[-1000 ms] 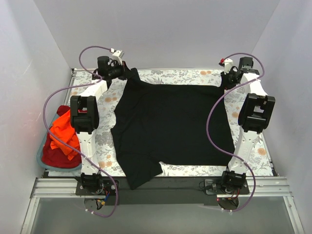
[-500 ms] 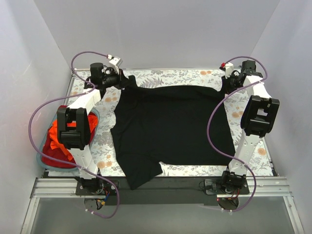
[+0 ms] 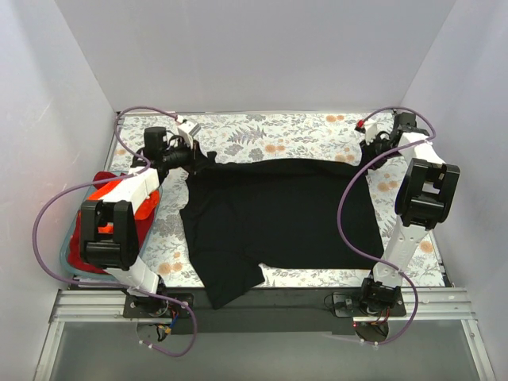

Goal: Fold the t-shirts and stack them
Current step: Fold the tshirt

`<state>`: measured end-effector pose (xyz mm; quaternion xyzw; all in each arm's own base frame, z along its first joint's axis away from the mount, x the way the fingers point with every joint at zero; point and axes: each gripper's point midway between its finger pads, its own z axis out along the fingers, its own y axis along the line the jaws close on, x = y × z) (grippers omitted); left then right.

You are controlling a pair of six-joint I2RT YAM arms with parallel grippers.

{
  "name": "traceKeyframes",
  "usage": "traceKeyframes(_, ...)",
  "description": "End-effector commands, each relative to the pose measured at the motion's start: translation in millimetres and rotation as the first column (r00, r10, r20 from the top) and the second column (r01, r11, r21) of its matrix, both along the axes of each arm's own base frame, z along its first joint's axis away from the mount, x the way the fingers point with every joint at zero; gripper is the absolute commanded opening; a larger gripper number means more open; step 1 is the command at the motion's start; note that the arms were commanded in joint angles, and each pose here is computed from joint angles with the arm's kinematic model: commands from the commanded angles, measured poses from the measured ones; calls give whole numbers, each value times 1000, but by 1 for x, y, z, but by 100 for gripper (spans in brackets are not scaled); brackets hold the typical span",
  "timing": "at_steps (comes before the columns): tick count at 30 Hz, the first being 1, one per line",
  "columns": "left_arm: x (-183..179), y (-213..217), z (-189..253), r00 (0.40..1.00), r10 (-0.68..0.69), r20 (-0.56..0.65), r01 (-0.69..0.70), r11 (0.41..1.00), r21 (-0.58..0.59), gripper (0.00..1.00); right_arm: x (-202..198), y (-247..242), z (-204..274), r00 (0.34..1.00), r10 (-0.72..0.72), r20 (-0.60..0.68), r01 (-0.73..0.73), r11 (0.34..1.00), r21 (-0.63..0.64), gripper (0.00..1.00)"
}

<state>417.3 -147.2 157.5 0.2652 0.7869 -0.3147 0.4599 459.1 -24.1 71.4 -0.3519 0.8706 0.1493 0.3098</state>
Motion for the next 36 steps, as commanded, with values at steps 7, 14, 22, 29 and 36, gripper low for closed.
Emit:
traceKeyframes(7, -73, -14, -43, 983, -184, 9, 179, 967, 181, 0, -29, 1, -21, 996, 62, -59, -63, 998, -18, 1)
traceKeyframes(14, -86, -2, -88, 975, -219, -34, 218, 917, 333, 7, -48, -7, -43, 989, 95, -117, -104, 992, -76, 1)
traceKeyframes(22, -127, 0, -79, 859, -505, 81, 444, 815, 372, 20, -58, -12, -42, 986, 112, -123, -125, 986, -108, 5)
traceKeyframes(29, -159, 24, -97, 706, -703, 86, 564, 631, 533, 26, -67, -22, -38, 983, 120, -142, -140, 980, -139, 34)
traceKeyframes(36, -115, -5, -37, 837, -547, 3, 533, 817, 219, 62, -70, -11, -1, 982, 130, -135, -137, 989, -47, 54)
